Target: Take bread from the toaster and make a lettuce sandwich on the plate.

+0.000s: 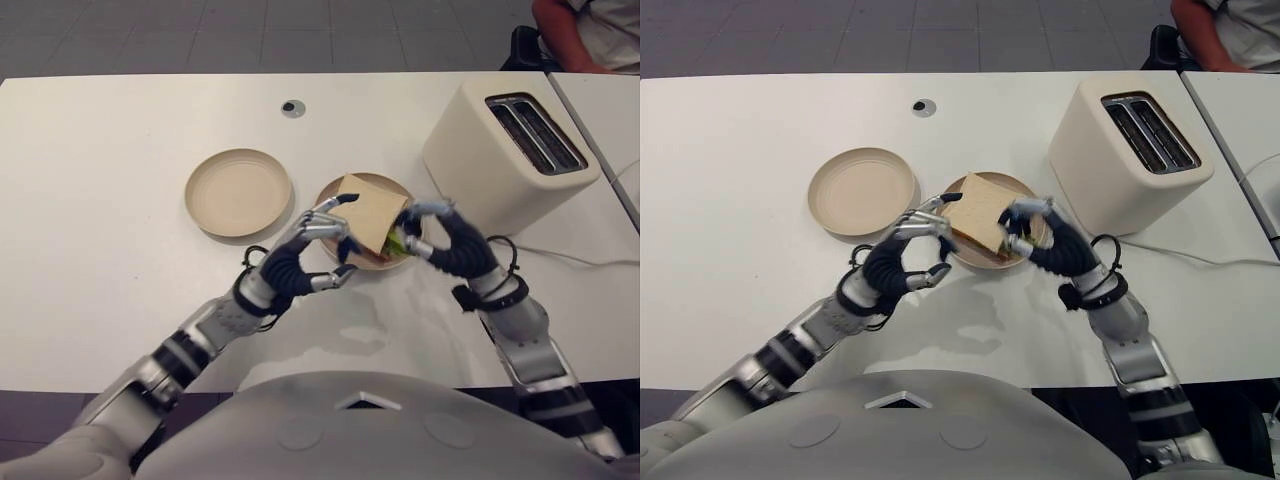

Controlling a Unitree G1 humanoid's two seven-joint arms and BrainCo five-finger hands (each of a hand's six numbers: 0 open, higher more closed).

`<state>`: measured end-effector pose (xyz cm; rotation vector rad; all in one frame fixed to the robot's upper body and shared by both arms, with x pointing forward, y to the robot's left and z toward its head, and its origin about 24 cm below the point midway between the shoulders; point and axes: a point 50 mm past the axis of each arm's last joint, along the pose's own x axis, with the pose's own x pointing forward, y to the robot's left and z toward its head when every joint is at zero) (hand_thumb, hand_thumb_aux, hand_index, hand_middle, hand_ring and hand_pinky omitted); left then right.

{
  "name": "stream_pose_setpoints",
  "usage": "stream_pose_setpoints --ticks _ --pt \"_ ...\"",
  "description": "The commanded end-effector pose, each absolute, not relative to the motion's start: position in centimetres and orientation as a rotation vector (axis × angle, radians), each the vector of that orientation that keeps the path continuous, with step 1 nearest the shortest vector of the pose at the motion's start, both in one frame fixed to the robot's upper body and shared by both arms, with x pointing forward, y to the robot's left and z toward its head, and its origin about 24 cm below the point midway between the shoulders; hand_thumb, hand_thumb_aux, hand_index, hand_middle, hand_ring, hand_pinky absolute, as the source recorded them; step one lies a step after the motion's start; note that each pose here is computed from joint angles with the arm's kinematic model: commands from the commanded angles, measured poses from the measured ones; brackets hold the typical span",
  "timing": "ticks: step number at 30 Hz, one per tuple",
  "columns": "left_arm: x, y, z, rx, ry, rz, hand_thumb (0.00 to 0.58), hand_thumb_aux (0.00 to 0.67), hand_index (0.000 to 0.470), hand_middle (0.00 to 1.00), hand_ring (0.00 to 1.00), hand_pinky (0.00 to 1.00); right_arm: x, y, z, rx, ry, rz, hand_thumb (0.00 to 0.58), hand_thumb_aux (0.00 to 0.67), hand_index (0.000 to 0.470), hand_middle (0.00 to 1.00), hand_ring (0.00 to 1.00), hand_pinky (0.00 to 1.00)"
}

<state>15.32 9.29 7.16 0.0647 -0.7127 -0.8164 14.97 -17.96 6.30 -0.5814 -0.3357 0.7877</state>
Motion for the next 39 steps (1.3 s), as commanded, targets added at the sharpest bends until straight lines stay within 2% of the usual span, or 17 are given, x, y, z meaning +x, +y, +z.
stream_pose_setpoints --ticks 1,4,7,13,17,18,21,23,24,25,26,27,30,33,36,39 --pt "13.3 9.4 0.2 0.356 -0.298 -1.064 0.58 0.67 0.47 1.0 1.0 1.0 12.7 -18.6 2.0 -0.709 -0.093 1.034 0.58 0.67 0.47 1.0 1.0 1.0" --pt "13.7 8.7 -4.5 0.577 -0.109 -1.116 0.58 0.67 0.47 1.0 1.0 1.0 13.3 -18.2 0.2 -0.779 -0.031 1.074 0.58 0.67 0.47 1.0 1.0 1.0" --pt "15.8 7.8 -6.5 0.706 -0.061 -1.058 0.58 0.67 0.47 1.0 1.0 1.0 15.4 -17.6 -0.7 -0.855 -0.039 0.995 0.58 0.67 0.47 1.0 1.0 1.0" --pt "22.3 9.0 -6.0 0.896 -0.104 -0.679 0.58 0.67 0.47 1.0 1.0 1.0 21.3 -16.4 -1.4 -1.027 -0.125 0.618 0.58 0.67 0.47 1.0 1.0 1.0" --pt "24.1 10.3 -4.2 0.884 -0.217 -0.458 0.58 0.67 0.47 1.0 1.0 1.0 22.5 -15.1 -1.5 -0.986 -0.175 0.469 0.58 0.67 0.47 1.0 1.0 1.0" --pt "24.3 10.6 -3.9 0.875 -0.238 -0.416 0.567 0.57 0.4 1.0 1.0 1.0 22.5 -14.8 -1.2 -0.955 -0.203 0.454 0.58 0.67 0.47 1.0 1.0 1.0" --pt "24.4 11.3 -2.9 0.795 -0.285 -0.336 0.563 0.554 0.389 1.0 1.0 1.0 22.1 -14.6 -0.1 -0.854 -0.275 0.424 0.58 0.67 0.47 1.0 1.0 1.0" --pt "23.7 11.4 -2.3 0.69 -0.321 -0.318 0.523 0.46 0.323 1.0 1.0 1.0 21.7 -14.8 1.1 -0.766 -0.337 0.39 0.58 0.67 0.47 1.0 1.0 1.0" --pt "22.8 11.1 -1.8 0.589 -0.356 -0.338 0.445 0.347 0.243 1.0 1.0 1.0 21.3 -14.9 1.9 -0.7 -0.374 0.382 0.516 0.447 0.313 1.0 1.0 1.0" --pt "21.7 10.6 -1.1 0.475 -0.396 -0.37 0.136 0.084 0.059 1.0 1.0 1.0 20.9 -14.9 2.7 -0.638 -0.411 0.371 0.278 0.187 0.131 0.82 0.82 0.82" --pt "20.4 10.0 -0.3 0.357 -0.447 -0.408 0.0 0.0 0.0 0.7 0.7 0.7 20.5 -15.0 3.5 -0.58 -0.451 0.362 0.0 0.0 0.0 0.1 0.1 0.1" --pt "19.4 9.6 0.4 0.27 -0.486 -0.441 0.0 0.0 0.0 0.0 0.0 0.0 20.1 -15.1 4.2 -0.54 -0.481 0.351 0.0 0.0 0.0 0.0 0.0 0.0" --pt "17.5 8.9 2.7 0.073 -0.578 -0.47 0.0 0.0 0.0 0.0 0.0 0.0 20.0 -16.0 6.0 -0.468 -0.564 0.259 0.0 0.0 0.0 0.0 0.0 0.0" --pt "18.8 9.2 4.6 -0.045 -0.639 -0.337 0.0 0.0 0.0 0.0 0.0 0.0 21.0 -16.2 6.1 -0.395 -0.544 0.149 0.0 0.0 0.0 0.0 0.0 0.0" --pt "21.0 9.9 3.5 -0.028 -0.59 -0.196 0.0 0.0 0.0 0.0 0.0 0.0 21.5 -15.1 3.9 -0.382 -0.434 0.159 0.0 0.0 0.0 0.0 0.0 0.0" --pt "21.5 10.2 2.4 0.005 -0.552 -0.136 0.0 0.0 0.0 0.0 0.0 0.0 21.5 -15.1 3.0 -0.364 -0.399 0.145 0.0 0.0 0.0 0.0 0.0 0.0"
